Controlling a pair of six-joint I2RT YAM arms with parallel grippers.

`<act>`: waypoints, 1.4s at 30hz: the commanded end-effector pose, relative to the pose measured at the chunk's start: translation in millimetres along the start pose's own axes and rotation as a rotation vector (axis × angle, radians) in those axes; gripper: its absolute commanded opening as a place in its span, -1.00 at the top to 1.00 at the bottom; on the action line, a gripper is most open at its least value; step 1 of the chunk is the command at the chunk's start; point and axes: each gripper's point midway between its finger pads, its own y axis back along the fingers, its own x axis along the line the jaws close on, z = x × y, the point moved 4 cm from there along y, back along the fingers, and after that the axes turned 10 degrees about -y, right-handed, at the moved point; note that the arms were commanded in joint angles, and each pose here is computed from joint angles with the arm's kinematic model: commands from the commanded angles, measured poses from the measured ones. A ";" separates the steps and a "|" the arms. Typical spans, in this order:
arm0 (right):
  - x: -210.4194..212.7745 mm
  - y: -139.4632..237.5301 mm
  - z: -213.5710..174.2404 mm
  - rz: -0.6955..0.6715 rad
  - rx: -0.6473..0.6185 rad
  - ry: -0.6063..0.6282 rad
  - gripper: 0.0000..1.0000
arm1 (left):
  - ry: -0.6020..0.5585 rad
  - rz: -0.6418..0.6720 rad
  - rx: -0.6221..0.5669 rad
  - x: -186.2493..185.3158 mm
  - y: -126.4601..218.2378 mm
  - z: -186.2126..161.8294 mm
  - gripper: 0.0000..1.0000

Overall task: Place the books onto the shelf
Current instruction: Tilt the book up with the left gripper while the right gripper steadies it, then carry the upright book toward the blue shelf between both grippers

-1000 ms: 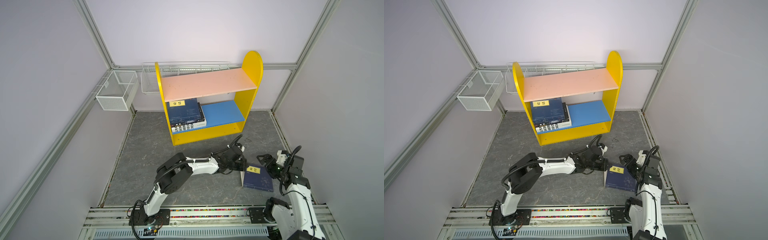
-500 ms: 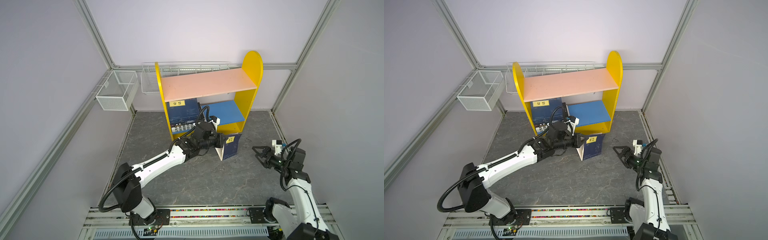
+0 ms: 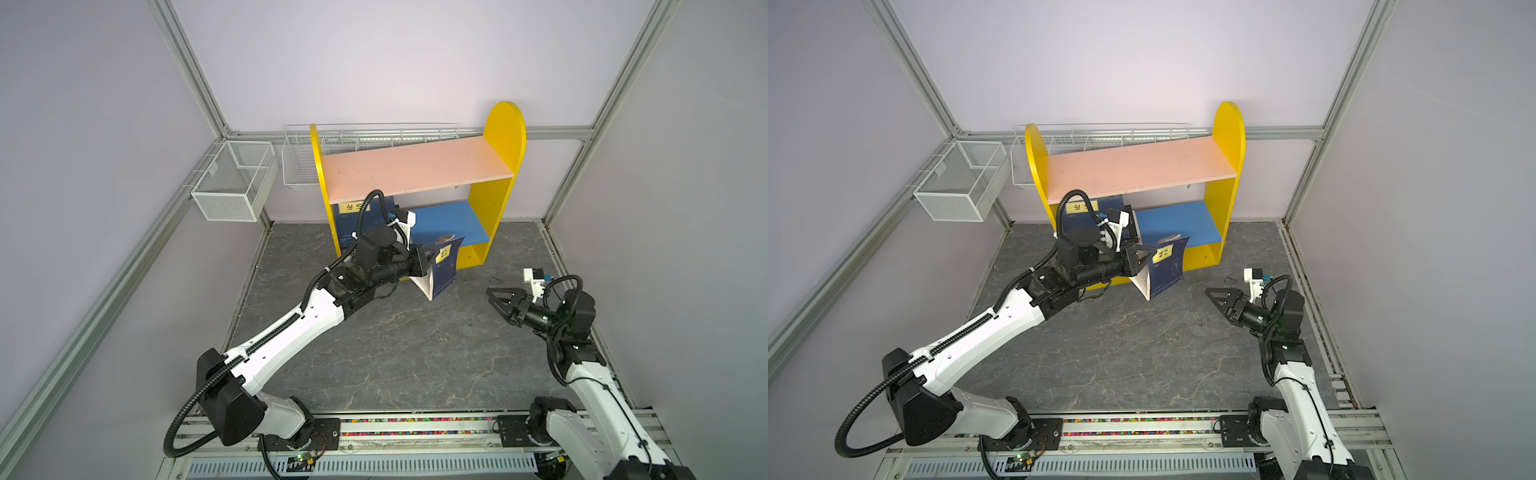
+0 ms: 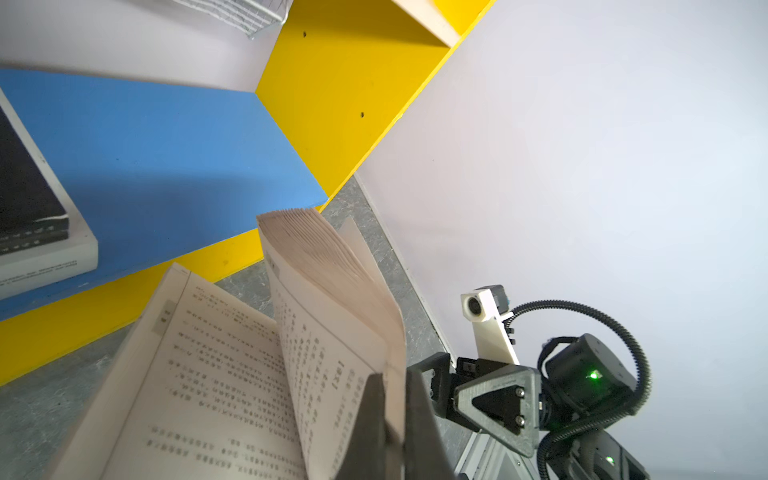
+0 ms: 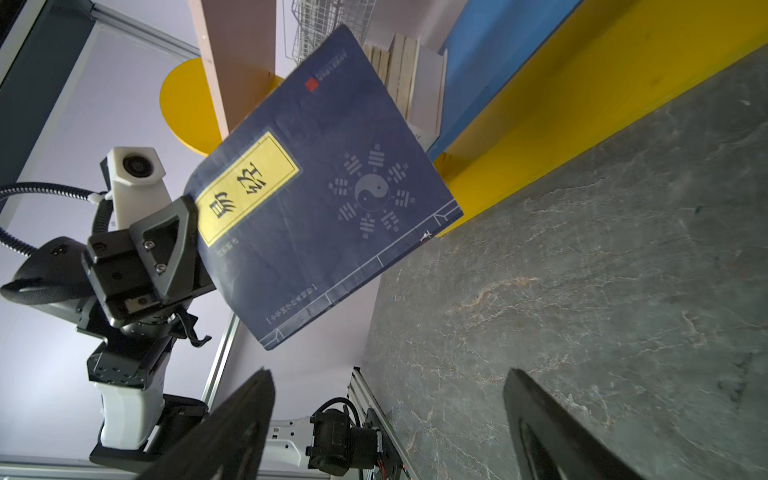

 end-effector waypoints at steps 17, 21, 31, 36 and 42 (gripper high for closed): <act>71.2 -31.5 10.5 0.350 0.009 0.173 -0.79 | 0.016 -0.253 -0.176 -53.4 42.7 46.1 1.00; 64.9 -44.5 20.0 0.381 0.013 0.108 -0.80 | 0.019 -0.249 -0.209 -54.0 49.0 50.6 1.00; 94.8 -59.1 36.0 0.504 0.026 0.129 -0.97 | 0.020 -0.199 -0.184 -43.1 49.8 37.3 1.00; 111.3 -58.6 38.7 0.534 0.042 0.125 -0.57 | 0.015 -0.150 -0.179 -33.2 53.0 29.5 1.00; 107.6 -59.2 37.1 0.525 0.055 0.099 0.10 | -0.016 -0.061 -0.180 -20.4 59.4 28.3 1.00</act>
